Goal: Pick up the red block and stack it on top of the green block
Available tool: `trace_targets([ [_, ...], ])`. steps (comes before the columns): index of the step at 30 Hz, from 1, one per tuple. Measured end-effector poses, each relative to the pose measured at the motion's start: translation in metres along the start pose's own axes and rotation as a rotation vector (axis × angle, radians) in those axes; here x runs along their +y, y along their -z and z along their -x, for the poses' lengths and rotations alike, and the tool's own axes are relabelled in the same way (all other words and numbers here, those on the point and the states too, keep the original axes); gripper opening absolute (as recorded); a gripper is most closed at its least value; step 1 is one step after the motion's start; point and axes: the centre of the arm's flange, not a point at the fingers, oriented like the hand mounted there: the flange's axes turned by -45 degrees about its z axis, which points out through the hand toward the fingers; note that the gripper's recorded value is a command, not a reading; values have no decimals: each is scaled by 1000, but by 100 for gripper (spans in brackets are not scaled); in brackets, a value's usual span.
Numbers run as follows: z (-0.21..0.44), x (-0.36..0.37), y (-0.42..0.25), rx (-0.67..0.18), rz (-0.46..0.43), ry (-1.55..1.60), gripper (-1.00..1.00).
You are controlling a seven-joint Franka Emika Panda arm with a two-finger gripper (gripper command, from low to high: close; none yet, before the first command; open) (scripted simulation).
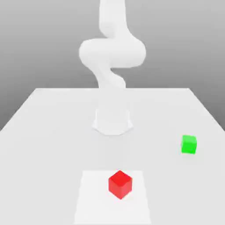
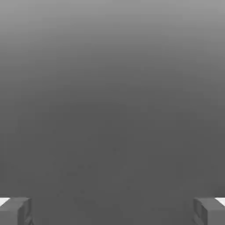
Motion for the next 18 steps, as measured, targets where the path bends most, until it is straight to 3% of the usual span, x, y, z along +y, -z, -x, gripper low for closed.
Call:
trace_targets([
  [4,29,-14,-105,-163,35,174,0],
  [9,93,-22,-214,-356,-2,365,0],
  [13,160,-29,-281,-492,-91,503,0],
  [18,250,-46,-333,-611,-267,653,0],
])
